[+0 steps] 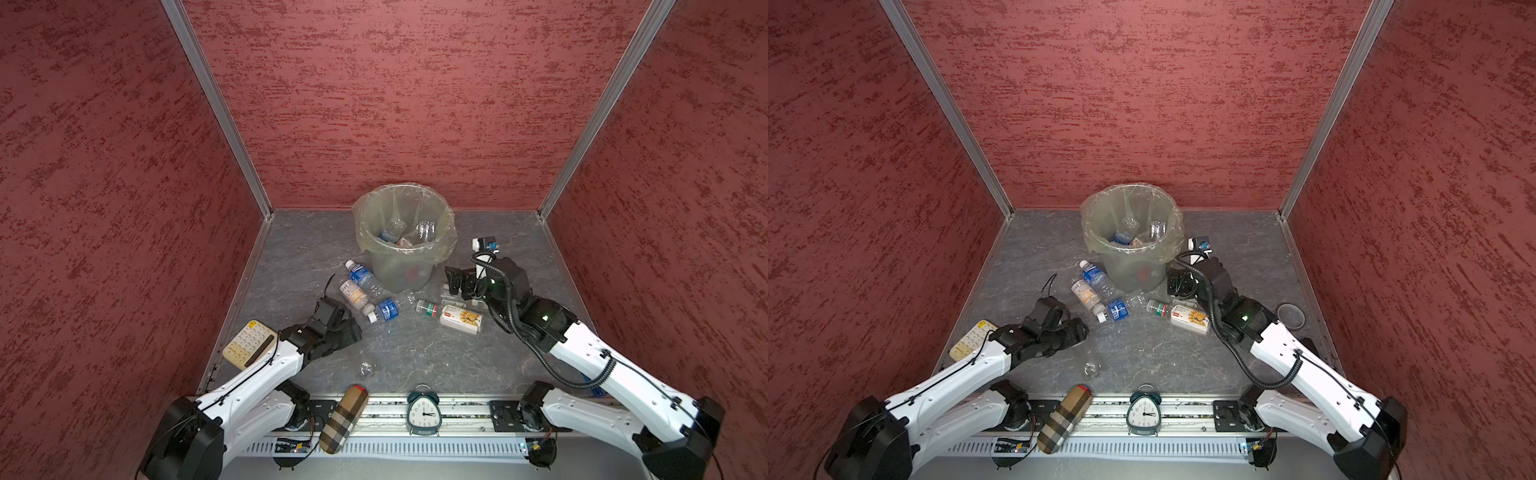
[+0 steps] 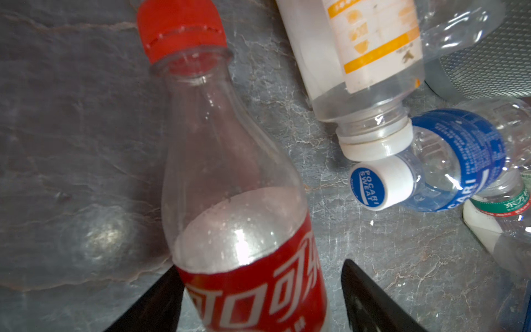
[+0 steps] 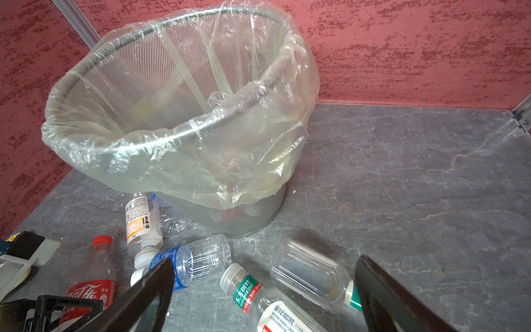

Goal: Throw the plastic bottles in the bin
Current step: 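Raise the right gripper while the left gripper lowers onto the Coca-Cola bottle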

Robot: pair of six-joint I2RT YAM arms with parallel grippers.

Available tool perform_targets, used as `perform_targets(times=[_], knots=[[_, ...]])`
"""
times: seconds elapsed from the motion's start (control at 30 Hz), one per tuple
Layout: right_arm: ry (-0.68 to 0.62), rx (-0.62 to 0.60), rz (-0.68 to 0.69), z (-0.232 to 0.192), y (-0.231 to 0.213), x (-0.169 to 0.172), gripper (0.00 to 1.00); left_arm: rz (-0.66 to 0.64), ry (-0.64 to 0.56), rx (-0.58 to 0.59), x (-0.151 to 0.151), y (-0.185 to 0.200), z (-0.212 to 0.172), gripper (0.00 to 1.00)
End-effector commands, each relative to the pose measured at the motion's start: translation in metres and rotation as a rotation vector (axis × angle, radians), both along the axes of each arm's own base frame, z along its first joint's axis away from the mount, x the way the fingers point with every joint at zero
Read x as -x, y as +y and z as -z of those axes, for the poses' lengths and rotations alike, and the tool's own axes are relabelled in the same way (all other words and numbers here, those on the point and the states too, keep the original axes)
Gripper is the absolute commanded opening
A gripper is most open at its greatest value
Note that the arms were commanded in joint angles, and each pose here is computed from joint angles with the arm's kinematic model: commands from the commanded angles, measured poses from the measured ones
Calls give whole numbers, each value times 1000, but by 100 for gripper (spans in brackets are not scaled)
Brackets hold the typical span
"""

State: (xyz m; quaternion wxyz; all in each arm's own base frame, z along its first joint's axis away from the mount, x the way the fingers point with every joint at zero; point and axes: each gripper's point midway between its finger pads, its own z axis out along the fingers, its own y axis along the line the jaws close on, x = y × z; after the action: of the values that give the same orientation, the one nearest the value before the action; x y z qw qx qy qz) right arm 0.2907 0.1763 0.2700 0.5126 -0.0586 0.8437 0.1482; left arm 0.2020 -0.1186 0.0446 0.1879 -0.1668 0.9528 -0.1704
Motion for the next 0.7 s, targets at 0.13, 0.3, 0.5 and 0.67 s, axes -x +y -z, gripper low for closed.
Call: perform_targets(times=[0.13,0.3,0.5,0.67], knots=[[21,-52,6,9,-4,7,98,34,-16,24,-16,-15,-4,80],[37,-49,10,17,-7,10,97,30,-19,64,-19,-23,-3,78],[49,-43,5,22,-6,10,96,16,-29,89,-22,-25,-5,74],[50,-43,-2,22,-5,10,95,9,-28,100,-22,-25,-3,66]])
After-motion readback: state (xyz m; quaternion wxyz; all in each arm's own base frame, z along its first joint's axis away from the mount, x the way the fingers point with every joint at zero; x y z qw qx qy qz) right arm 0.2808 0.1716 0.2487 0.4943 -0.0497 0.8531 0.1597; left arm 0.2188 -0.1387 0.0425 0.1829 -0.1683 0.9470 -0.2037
